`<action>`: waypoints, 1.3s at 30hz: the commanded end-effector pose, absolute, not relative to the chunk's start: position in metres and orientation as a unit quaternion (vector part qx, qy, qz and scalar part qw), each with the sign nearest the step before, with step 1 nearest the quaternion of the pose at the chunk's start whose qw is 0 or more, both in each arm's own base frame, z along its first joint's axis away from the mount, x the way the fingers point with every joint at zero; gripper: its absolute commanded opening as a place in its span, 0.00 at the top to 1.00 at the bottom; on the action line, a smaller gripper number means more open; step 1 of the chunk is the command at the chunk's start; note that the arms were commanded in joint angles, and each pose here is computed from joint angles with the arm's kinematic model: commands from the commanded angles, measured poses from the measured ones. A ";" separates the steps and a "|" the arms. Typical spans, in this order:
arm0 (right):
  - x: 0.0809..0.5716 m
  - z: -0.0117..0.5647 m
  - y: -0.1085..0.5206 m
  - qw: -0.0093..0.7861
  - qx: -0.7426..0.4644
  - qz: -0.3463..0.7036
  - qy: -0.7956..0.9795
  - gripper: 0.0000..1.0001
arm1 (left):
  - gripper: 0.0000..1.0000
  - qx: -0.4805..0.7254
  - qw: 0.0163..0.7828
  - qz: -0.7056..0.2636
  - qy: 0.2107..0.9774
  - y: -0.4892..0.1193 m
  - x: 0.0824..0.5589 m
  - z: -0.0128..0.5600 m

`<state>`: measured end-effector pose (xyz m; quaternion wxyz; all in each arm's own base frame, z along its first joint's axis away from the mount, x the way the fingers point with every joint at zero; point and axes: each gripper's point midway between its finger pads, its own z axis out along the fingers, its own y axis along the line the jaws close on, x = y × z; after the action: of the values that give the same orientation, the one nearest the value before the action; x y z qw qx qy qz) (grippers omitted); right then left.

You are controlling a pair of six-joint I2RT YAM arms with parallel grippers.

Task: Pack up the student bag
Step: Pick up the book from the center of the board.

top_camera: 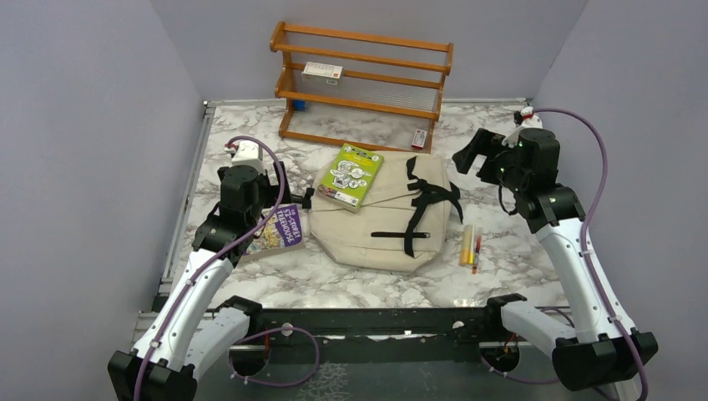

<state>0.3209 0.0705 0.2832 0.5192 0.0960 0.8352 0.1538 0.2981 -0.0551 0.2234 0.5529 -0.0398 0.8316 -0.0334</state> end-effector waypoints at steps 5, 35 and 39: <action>0.311 0.259 0.121 0.443 -0.028 0.259 0.858 0.02 | 0.01 -0.041 0.566 -0.033 0.823 -0.052 0.297 0.232; 0.345 0.189 0.217 0.361 0.095 0.351 0.859 0.21 | 0.01 -0.016 0.517 -0.090 0.851 -0.074 0.310 0.206; 0.348 0.176 0.238 0.346 0.123 0.349 0.862 0.21 | 0.01 -0.032 0.520 -0.129 0.844 -0.089 0.323 0.218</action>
<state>0.3291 0.2249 0.1798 0.3301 0.0645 0.8725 0.3544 0.3071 -0.0707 0.1965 0.5070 -0.0198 0.8583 -0.0769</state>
